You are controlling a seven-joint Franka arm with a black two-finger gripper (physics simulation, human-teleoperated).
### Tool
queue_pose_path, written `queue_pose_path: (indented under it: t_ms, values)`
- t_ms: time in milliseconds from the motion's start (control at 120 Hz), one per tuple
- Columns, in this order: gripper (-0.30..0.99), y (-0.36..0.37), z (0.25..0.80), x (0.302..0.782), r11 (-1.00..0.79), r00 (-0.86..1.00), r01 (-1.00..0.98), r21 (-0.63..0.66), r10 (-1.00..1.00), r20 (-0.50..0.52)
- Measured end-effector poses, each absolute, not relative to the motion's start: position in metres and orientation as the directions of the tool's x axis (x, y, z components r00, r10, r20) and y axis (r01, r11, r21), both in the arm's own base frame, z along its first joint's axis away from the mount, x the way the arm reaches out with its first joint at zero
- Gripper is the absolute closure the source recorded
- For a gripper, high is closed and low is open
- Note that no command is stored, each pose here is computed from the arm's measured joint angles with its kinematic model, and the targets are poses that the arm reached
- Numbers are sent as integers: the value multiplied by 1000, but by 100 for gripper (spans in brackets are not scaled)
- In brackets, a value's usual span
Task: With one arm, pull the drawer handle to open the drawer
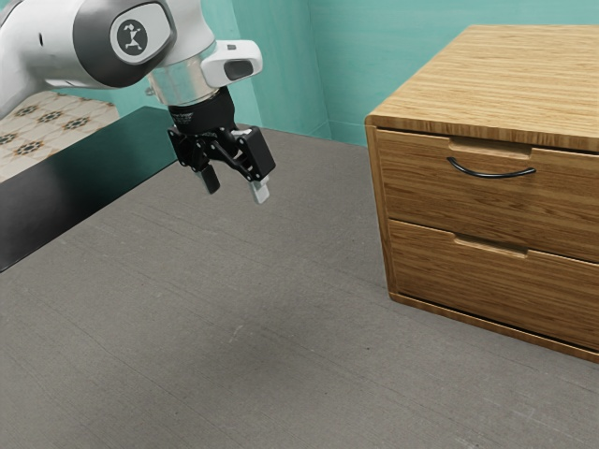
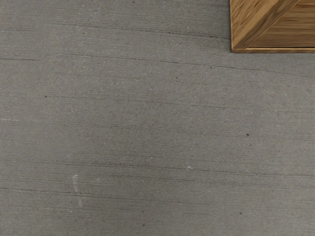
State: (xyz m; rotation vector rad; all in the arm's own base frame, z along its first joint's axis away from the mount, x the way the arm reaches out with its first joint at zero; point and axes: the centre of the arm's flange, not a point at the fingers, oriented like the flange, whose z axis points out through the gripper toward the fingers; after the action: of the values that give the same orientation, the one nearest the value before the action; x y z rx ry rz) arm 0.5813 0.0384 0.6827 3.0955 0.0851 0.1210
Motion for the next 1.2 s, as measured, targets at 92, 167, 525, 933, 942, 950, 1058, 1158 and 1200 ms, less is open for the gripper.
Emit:
queue_pose_path:
  t_ms: [92,167,525,933,942,950,1058,1158,1200]
  values:
    - [0,39,683,581,-997,995,53,52,57,76]
    - [0,39,683,581,-997,995,53,56,57,77]
    - [0,5,870,466,-901,811,-429,-73,-419,408]
    - [0,-124,864,451,-324,247,-912,-251,-923,295]
    - [0,-125,864,451,-317,240,-914,-255,-926,291]
    - [0,-126,863,452,-310,235,-915,-258,-929,285]
    - [0,-119,831,472,-255,198,-927,-274,-956,217]
    - [0,-105,816,492,-245,185,-922,-300,-959,216]
    - [0,-108,805,501,-236,178,-925,-297,-961,212]
